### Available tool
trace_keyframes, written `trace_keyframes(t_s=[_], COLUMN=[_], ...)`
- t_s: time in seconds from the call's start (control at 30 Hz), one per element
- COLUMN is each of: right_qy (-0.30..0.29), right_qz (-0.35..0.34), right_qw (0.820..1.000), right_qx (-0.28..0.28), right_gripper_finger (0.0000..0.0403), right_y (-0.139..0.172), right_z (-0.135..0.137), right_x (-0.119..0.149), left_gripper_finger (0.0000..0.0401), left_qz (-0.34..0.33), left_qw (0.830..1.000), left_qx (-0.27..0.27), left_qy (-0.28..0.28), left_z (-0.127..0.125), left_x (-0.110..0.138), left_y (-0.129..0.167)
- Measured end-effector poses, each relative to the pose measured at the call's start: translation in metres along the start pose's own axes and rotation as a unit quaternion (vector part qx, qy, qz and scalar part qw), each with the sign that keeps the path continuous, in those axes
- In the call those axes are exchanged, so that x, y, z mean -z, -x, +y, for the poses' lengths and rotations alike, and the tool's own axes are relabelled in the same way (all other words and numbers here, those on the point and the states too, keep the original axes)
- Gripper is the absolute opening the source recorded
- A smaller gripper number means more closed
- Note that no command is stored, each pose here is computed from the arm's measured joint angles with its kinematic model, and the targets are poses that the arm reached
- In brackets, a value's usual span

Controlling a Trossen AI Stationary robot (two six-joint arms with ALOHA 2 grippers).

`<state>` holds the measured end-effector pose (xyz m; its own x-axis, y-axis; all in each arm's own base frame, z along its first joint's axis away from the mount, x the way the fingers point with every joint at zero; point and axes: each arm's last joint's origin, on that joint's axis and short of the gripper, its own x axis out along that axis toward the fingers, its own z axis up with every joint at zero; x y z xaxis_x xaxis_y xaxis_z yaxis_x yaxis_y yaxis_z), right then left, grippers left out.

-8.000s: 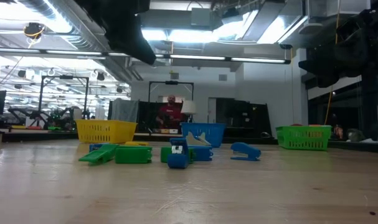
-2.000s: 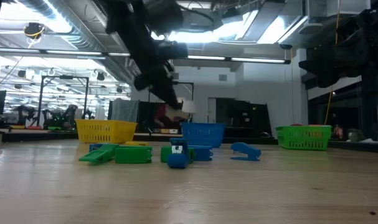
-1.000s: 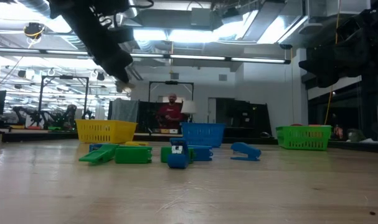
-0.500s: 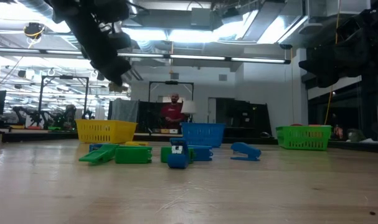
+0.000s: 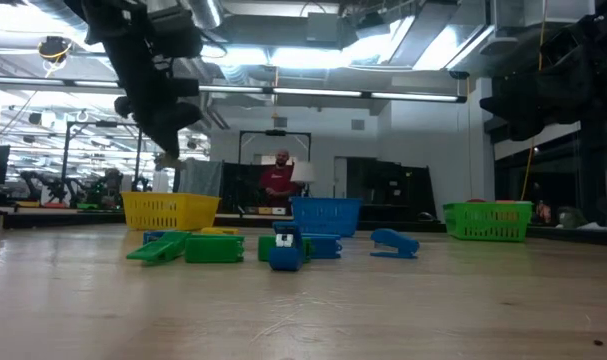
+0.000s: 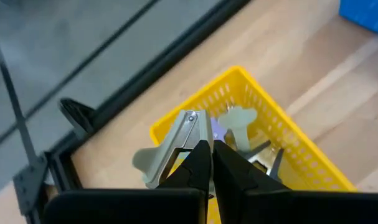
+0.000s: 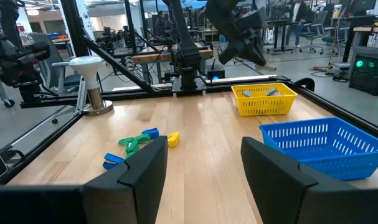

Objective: Pick and place Stapler, Stapler remover, tape
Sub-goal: Put the gray staple remover into the yellow basket

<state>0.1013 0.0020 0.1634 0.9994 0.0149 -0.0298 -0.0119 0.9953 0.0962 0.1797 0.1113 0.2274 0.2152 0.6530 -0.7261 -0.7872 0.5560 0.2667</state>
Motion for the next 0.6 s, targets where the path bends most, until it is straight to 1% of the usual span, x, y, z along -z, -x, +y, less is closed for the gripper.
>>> trace_keyframes(t_s=[0.1, 0.3, 0.5, 0.6], right_qy=[0.000, 0.000, 0.000, 0.000], right_qz=[0.000, 0.000, 0.000, 0.000], right_qw=[1.000, 1.000, 1.000, 1.000], right_qx=[0.000, 0.000, 0.000, 0.000], right_gripper_finger=[0.0210, 0.0210, 0.0210, 0.0211], right_y=[0.000, 0.000, 0.000, 0.000], right_z=[0.000, 0.000, 0.000, 0.000], right_x=[0.000, 0.000, 0.000, 0.000], left_gripper_finger=[0.0004, 0.0004, 0.0004, 0.0007], left_qz=[0.017, 0.052, 0.087, 0.091], left_qw=[1.000, 0.997, 0.995, 0.995], left_qx=[0.008, 0.049, 0.044, 0.042], left_qy=[0.014, 0.032, 0.025, 0.023], left_z=[0.004, 0.004, -0.003, -0.004], left_x=[0.001, 0.003, 0.006, 0.007], left_y=[-0.002, -0.013, -0.028, -0.030])
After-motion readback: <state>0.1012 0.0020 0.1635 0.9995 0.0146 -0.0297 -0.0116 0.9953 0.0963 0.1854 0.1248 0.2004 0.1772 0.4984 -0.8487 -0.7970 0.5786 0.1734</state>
